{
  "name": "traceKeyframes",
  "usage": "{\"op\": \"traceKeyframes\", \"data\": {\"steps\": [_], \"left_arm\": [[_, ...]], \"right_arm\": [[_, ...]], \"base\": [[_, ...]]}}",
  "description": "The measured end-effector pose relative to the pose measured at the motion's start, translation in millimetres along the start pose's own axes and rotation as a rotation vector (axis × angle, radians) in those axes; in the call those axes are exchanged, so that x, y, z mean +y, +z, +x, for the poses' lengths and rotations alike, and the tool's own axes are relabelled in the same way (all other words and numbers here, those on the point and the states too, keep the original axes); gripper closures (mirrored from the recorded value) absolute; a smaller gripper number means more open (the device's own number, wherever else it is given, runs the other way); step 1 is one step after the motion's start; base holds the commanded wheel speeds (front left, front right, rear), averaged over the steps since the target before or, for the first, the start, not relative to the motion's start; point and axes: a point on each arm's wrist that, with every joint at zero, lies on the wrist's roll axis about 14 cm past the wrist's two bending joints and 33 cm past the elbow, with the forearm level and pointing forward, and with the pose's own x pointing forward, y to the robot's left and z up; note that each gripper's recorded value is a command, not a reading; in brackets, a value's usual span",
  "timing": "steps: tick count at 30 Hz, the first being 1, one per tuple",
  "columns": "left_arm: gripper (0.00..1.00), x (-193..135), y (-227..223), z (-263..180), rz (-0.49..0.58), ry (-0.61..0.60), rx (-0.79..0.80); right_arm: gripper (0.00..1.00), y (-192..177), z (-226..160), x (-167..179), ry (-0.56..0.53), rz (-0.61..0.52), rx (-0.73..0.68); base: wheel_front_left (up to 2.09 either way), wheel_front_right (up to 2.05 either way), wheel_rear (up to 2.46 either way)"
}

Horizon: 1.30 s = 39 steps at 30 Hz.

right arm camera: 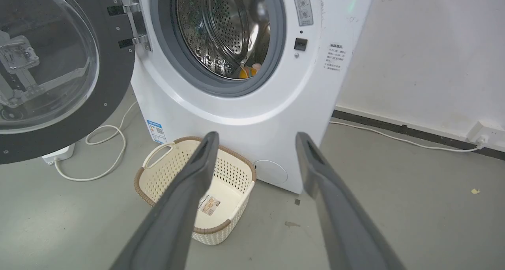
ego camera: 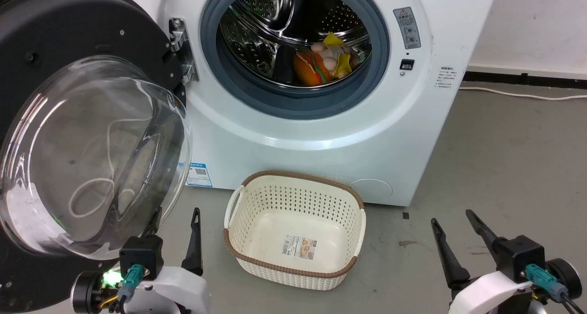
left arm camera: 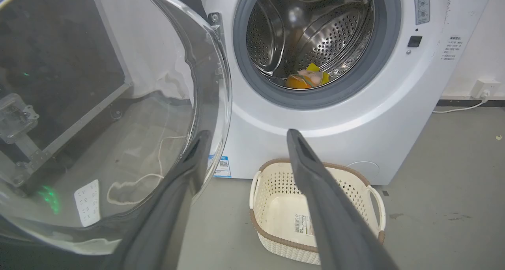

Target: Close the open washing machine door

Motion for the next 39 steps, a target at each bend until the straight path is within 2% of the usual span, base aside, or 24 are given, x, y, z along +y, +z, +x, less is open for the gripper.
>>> {"op": "traceKeyframes", "data": {"steps": [14, 39], "left_arm": [[0.0, 6, 4, -5, -0.001, 0.018, -0.028], [0.0, 64, 8, -49, -0.007, 0.227, -0.076]], "right_arm": [[0.0, 4, 5, 5, 0.018, 0.009, -0.029], [0.0, 4, 30, 91, 0.276, 0.019, -0.06]], "base": [[0.0, 0.0, 0.0], [-0.01, -0.01, -0.01]]}}
